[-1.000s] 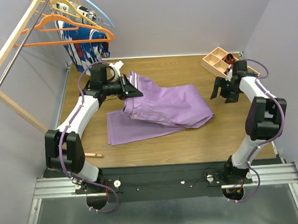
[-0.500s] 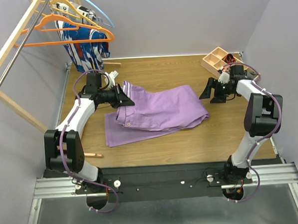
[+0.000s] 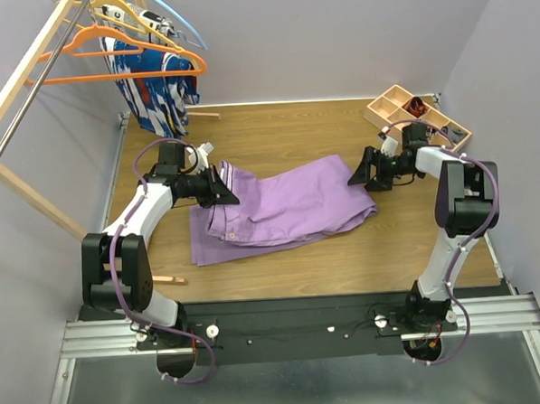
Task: Place the trousers on the hanger
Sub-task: Fold the trousers
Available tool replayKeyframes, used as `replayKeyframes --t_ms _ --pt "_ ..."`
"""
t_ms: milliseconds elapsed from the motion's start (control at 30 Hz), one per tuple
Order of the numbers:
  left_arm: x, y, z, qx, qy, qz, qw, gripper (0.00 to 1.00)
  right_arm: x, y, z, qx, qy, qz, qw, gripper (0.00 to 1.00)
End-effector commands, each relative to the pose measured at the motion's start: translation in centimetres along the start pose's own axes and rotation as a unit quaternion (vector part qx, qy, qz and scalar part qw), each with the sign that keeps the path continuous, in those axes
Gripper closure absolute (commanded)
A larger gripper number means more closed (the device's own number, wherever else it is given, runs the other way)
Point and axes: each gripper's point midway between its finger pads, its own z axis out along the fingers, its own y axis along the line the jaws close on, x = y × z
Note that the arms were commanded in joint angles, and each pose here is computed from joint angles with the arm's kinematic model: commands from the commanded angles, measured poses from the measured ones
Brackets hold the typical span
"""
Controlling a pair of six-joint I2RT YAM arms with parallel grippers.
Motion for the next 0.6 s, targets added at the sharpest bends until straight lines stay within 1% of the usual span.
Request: replayKeyframes --t_ms 0,100,133,200,233,267,300,367,400,467,500,533,567 --pt "0.0 -0.2 -0.8 -0.005 -0.013 0.018 1.000 1.00 2.1 1.0 2.4 -0.039 0.038 0.005 0.999 0.17" --pt "-0.3 0.0 -0.8 -0.007 -0.017 0.022 1.000 1.00 2.7 1.5 3.0 -0.048 0.050 0.005 0.998 0.33" --pt "-0.4 0.2 -0.8 -0.008 -0.018 0.021 1.000 1.00 2.8 1.5 3.1 -0.049 0.051 0.007 0.997 0.45" --pt "-0.6 0.3 -0.7 -0.009 -0.019 0.023 0.999 1.00 3.0 1.4 3.1 -0.044 0.051 0.012 0.998 0.59" --pt "-0.9 0.4 -0.7 -0.010 -0.021 0.024 0.999 1.00 3.0 1.4 3.0 -0.040 0.051 0.015 0.998 0.77" --pt "-1.0 0.4 -0.7 -0.010 -0.023 0.027 0.999 1.00 3.0 1.4 2.9 -0.036 0.050 0.017 0.998 0.90" --pt "-1.3 0.4 -0.6 -0.009 -0.024 0.028 0.999 1.00 3.0 0.8 2.9 -0.015 0.047 0.020 0.999 0.99" --pt "-2.1 0.3 -0.4 -0.007 -0.031 0.032 0.999 1.00 2.5 0.6 2.2 0.010 0.035 0.023 0.999 0.99" --pt "-2.6 0.1 -0.3 -0.005 -0.034 0.032 0.999 1.00 2.2 -0.5 1.7 0.047 0.024 0.027 0.998 0.99" --pt "-4.3 -0.3 0.1 0.004 -0.046 0.043 0.998 1.00 1.1 -1.0 0.3 0.089 -0.004 0.046 0.995 0.99" --pt "-4.9 -0.5 0.2 0.008 -0.049 0.043 0.998 1.00 0.5 -2.5 -0.8 0.130 -0.025 0.058 0.989 0.99" --pt "-6.3 -0.8 0.6 0.014 -0.057 0.052 0.997 1.00 0.3 -3.0 -1.5 0.149 -0.037 0.074 0.985 0.99" --pt "-6.8 -1.2 0.8 0.024 -0.057 0.054 0.997 1.00 -0.4 -3.0 -2.8 0.167 -0.057 0.073 0.982 0.99"
